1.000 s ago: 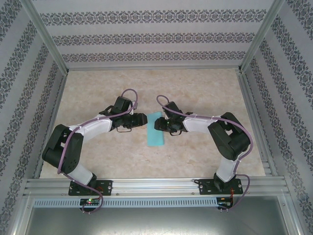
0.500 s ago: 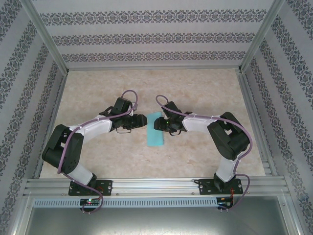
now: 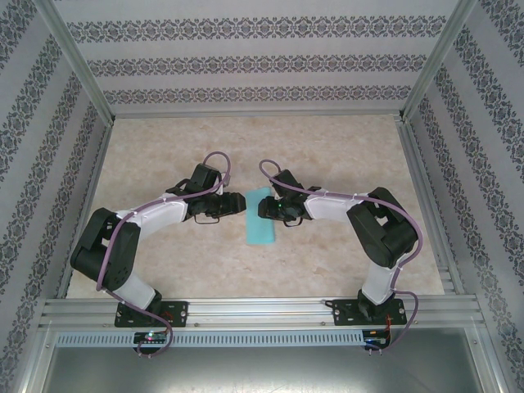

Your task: Fold a paper plane with a square sheet of paper (pick it up from the middle)

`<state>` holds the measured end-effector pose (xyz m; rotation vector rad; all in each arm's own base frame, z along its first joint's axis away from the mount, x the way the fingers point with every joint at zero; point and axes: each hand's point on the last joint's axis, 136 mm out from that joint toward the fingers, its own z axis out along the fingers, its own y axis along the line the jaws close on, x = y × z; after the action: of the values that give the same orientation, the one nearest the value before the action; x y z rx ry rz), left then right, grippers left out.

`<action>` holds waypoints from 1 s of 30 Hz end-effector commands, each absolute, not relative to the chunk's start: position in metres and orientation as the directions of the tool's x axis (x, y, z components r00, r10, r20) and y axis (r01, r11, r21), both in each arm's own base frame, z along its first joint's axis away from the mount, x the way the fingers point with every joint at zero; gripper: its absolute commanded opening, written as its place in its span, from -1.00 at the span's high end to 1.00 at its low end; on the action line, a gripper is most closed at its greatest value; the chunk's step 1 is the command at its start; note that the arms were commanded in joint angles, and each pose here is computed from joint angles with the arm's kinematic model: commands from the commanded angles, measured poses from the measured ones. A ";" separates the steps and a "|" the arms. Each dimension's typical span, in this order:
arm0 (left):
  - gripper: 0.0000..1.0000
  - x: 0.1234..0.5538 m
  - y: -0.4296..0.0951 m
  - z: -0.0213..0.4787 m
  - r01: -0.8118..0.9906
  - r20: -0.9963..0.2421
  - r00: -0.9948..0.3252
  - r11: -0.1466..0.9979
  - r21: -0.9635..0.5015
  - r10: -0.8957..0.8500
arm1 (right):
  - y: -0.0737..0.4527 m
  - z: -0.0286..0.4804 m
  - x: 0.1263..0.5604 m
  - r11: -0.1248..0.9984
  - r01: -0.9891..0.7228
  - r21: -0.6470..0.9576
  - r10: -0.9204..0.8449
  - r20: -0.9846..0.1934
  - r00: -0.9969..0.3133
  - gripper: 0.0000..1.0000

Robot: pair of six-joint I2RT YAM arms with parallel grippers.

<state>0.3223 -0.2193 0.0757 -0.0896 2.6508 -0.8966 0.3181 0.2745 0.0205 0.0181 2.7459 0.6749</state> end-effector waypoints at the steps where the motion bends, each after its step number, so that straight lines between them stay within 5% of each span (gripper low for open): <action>1: -0.14 0.321 -0.226 0.082 0.079 -0.314 -0.937 0.786 -0.613 -0.151 | 0.272 -0.002 0.320 0.915 -0.075 0.397 0.053 -0.302 -0.952 0.07; 30: -0.13 0.319 -0.225 0.077 0.071 -0.298 -0.943 0.789 -0.610 -0.146 | 0.268 -0.008 0.319 0.922 -0.069 0.382 0.051 -0.296 -0.954 0.06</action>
<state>0.3219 -0.2197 0.0759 -0.0882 2.6517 -0.9007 0.3181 0.2756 0.0195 -0.0222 2.7629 0.6340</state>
